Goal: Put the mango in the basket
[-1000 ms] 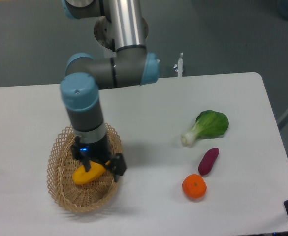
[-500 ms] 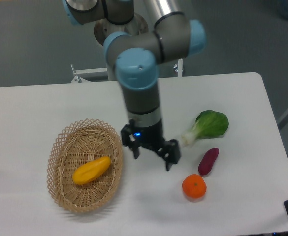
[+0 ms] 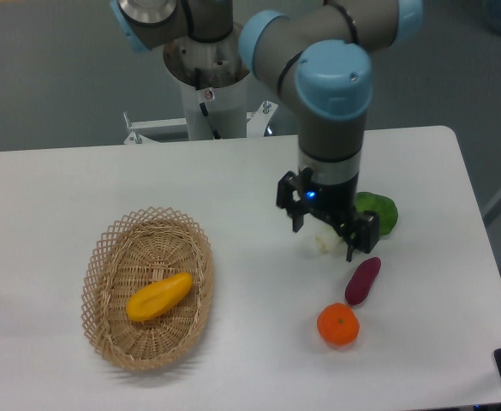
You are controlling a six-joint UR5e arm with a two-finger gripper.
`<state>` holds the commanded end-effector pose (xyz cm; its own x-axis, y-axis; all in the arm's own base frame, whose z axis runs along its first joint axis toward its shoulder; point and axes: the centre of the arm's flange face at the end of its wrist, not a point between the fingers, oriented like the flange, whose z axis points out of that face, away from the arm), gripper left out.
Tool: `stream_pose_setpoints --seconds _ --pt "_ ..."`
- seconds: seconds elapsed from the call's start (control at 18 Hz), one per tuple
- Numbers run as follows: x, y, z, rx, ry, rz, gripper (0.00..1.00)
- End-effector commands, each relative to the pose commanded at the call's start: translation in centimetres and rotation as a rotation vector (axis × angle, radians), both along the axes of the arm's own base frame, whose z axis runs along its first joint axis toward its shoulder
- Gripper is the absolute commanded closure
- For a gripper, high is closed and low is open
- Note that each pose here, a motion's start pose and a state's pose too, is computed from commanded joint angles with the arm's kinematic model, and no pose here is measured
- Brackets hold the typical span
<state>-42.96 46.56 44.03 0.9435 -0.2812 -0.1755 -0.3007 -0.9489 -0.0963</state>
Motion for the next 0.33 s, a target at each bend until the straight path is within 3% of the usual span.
stream_pose_setpoints --seconds 0.33 --pt "-0.37 -0.42 0.08 0.000 0.000 0.001 0.00"
